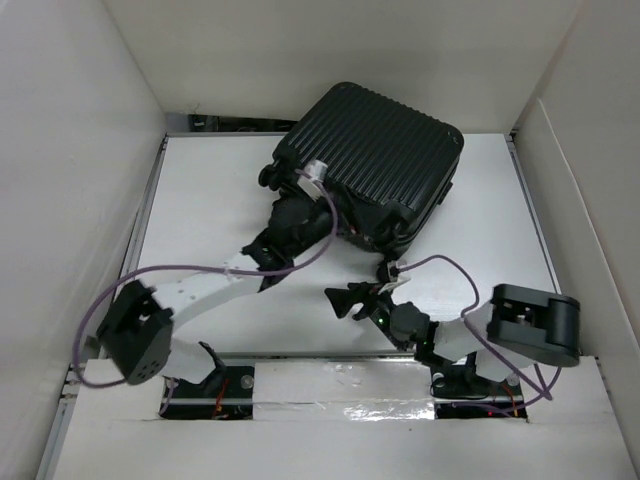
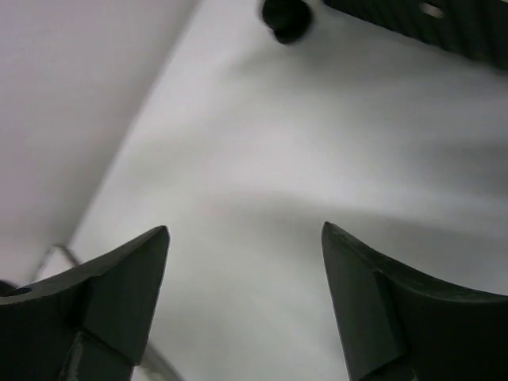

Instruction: Pack the luggage

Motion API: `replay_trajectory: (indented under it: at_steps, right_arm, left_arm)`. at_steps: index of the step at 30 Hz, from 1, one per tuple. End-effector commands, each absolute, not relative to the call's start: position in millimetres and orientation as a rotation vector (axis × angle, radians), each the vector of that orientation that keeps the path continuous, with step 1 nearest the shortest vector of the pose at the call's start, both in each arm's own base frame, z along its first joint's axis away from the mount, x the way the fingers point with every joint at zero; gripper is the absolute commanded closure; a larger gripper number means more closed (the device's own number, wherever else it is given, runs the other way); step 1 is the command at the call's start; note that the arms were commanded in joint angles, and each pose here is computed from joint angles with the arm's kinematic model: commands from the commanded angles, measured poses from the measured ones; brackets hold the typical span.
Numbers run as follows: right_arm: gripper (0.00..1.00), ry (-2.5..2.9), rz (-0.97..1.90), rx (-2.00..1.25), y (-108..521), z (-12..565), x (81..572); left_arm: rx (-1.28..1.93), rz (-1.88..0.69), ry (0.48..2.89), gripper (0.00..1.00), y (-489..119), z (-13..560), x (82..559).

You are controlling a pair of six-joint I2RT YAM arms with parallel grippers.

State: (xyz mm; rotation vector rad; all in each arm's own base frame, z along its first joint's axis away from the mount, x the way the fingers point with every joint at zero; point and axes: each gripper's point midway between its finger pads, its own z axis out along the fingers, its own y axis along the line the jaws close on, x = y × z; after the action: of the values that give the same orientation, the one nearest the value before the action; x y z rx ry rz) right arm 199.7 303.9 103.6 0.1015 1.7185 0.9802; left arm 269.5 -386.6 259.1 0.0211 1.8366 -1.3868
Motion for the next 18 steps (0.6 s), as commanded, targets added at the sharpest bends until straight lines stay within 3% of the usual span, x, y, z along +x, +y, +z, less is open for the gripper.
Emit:
replay_trajectory:
  at_steps: [1, 3, 6, 10, 18]
  right_arm:
    - [0.06, 1.677, 1.047, 0.004, 331.6, 149.3, 181.8]
    - [0.00, 1.763, 0.906, -0.069, 338.0, 147.8, 175.7]
    - [0.00, 1.760, 0.812, -0.135, 334.8, 174.0, 159.3]
    - [0.00, 1.706, 0.805, -0.206, 315.9, 222.1, 147.4]
    - [0.00, 1.539, 0.942, 0.000, 185.9, 342.1, 143.3]
  left_arm:
    - [-0.027, -1.312, 1.602, 0.01, -327.7, 335.9, 279.3]
    - [-0.049, -1.214, 1.613, 0.05, -305.2, 328.7, 283.0]
    - [-0.122, -1.096, 1.590, 0.07, -265.3, 332.3, 278.2]
    - [-0.159, -1.021, 1.557, 0.03, -219.4, 342.7, 255.2]
    - [-0.124, -0.921, 1.572, 0.01, -163.8, 344.6, 207.6]
